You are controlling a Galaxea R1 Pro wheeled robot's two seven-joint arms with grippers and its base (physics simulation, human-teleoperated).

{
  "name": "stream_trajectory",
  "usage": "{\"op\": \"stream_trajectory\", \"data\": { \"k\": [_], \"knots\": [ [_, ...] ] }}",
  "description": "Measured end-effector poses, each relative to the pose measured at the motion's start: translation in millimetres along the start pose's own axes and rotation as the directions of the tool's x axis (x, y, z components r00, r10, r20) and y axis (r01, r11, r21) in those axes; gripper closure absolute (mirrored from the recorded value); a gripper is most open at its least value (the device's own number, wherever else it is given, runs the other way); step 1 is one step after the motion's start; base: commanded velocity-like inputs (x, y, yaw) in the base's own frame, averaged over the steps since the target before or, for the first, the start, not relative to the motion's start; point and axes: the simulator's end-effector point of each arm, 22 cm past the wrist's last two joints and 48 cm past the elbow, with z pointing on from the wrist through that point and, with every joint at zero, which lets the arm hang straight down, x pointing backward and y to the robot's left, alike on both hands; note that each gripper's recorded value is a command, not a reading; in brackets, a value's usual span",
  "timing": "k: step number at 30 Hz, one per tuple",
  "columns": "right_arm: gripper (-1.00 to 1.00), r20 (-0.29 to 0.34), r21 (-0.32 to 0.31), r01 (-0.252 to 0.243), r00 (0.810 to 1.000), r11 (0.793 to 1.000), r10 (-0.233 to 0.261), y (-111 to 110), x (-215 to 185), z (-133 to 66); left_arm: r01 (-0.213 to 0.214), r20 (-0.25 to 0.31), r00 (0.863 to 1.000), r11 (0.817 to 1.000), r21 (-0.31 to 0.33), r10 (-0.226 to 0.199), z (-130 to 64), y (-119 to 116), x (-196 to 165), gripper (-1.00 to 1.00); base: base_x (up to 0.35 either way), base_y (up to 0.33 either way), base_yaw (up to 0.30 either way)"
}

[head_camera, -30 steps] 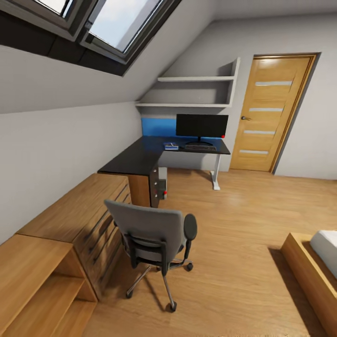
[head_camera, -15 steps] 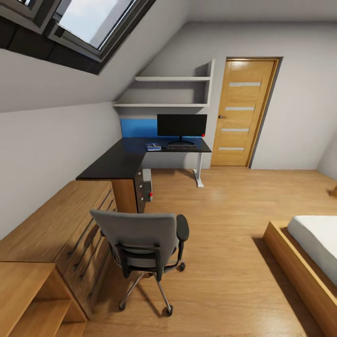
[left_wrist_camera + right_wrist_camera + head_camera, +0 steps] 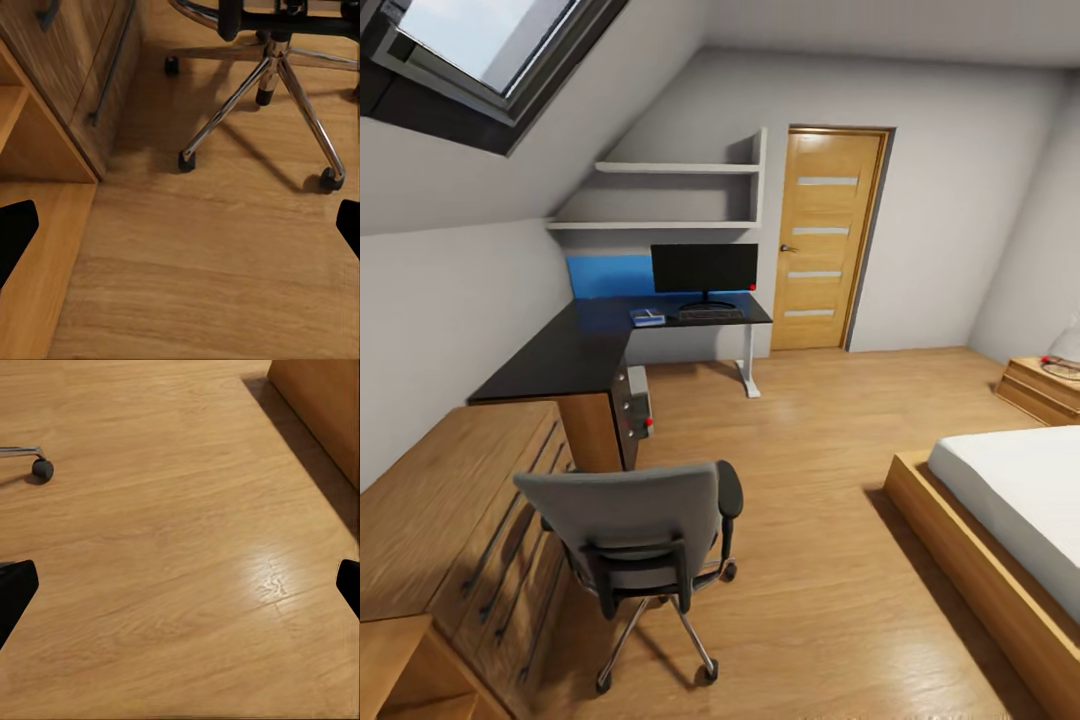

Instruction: In the bedroom, organize the workspace by keeping the computer under the desk, ensuring the monitor is on the desk, placing the keyboard on the desk next to the monitor, placing the mouse on the desk next to the keyboard, moving the folder from the swivel chair onto the desk next to the mouse, stacking the notebook on top of the folder with the pen on top of the notebook, and positioning the swivel chair next to the desk.

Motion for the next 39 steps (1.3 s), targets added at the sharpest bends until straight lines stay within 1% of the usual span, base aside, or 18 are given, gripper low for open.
{"op": "stream_trajectory", "data": {
  "k": [6,17,30,39],
  "knots": [
    [-1.0,0.0,0.001,0.0,1.0,1.0,0.0,-0.1,-0.1,0.0,0.0,0.0,1.0,1.0,0.0,0.0,0.0,-0.1,-0.1,-1.0,0.004,0.278,-0.2],
    [-1.0,-0.001,-0.001,-0.001,1.0,1.0,0.001,1.0,0.1,0.0,0.0,0.001,1.0,1.0,0.0,0.0,0.1,-0.1,-0.3,-1.0,-0.073,0.251,-0.037],
    [-1.0,0.001,-0.002,0.0,1.0,1.0,0.0,1.1,-0.2,-0.1,0.001,0.001,1.0,1.0,-0.002,-0.001,0.1,0.4,-0.4,-1.0,-0.031,0.041,0.009],
    [-1.0,0.001,-0.001,-0.001,1.0,1.0,0.001,1.2,-0.2,-0.2,0.001,0.001,1.0,1.0,-0.002,-0.001,0.0,0.6,-0.3,-1.0,-0.002,0.002,0.198]
  ]
}}
